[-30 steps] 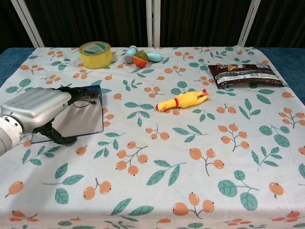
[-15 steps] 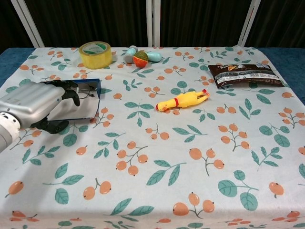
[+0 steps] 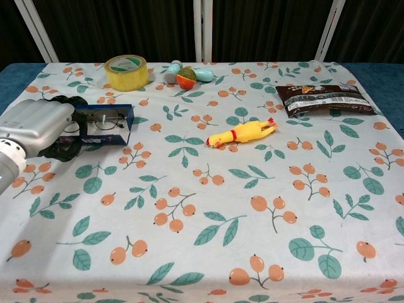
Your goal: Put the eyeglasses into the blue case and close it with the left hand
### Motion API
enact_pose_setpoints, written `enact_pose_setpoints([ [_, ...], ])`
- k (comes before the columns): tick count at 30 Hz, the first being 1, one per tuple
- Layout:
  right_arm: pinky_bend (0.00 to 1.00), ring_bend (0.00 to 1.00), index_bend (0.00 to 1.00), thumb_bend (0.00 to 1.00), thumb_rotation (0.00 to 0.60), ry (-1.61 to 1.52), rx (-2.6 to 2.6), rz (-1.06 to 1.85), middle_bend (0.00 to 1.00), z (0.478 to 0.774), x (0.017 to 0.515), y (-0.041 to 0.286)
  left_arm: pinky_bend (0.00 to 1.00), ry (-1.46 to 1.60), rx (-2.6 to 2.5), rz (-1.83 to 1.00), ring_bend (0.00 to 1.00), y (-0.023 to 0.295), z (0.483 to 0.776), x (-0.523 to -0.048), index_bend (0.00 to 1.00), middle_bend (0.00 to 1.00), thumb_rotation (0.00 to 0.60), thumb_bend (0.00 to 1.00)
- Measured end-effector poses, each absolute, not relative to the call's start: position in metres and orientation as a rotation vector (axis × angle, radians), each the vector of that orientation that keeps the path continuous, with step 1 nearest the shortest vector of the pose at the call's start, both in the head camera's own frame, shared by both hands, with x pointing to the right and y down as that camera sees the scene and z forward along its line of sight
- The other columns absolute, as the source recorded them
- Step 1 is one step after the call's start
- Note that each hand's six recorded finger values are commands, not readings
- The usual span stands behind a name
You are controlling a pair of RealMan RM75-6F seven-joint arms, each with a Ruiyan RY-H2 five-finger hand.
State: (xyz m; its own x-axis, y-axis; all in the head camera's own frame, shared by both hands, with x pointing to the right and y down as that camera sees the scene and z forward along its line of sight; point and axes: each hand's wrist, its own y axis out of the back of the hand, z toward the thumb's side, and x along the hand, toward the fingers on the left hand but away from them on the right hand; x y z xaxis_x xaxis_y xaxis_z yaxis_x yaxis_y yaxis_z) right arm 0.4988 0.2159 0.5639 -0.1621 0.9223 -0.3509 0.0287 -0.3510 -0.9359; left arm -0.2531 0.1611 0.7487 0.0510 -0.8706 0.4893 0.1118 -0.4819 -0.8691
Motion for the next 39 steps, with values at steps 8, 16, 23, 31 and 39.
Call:
enact_pose_setpoints([
  [8,0.00,0.00,0.00,0.29,0.600,-1.138,-1.401,1.607,0.00,0.567,0.499,0.217,0.18,0.809,-1.538,-1.489,0.08,0.169,0.732,-0.245,0.76,0.11,0.600,0.50],
  [16,0.00,0.00,0.00,0.29,0.600,-1.138,-1.406,1.607,0.00,0.567,0.500,0.219,0.18,0.804,-1.517,-1.395,0.08,0.189,0.701,-0.241,0.80,0.12,0.600,0.52],
  [23,0.00,0.00,0.00,0.29,0.600,-1.132,-1.413,1.607,0.00,0.569,0.498,0.218,0.18,0.780,-1.508,-1.366,0.08,0.184,0.699,-0.240,0.80,0.12,0.600,0.51],
  [31,0.00,0.00,0.00,0.29,0.600,-1.130,-1.407,1.625,0.00,0.569,0.500,0.217,0.18,0.715,-1.470,-1.341,0.08,0.162,0.716,-0.233,0.81,0.12,0.600,0.51],
  [39,0.00,0.00,0.00,0.29,0.600,-1.125,-1.415,1.640,0.00,0.573,0.500,0.215,0.18,0.677,-1.464,-1.364,0.08,0.150,0.736,-0.228,0.81,0.14,0.600,0.51],
])
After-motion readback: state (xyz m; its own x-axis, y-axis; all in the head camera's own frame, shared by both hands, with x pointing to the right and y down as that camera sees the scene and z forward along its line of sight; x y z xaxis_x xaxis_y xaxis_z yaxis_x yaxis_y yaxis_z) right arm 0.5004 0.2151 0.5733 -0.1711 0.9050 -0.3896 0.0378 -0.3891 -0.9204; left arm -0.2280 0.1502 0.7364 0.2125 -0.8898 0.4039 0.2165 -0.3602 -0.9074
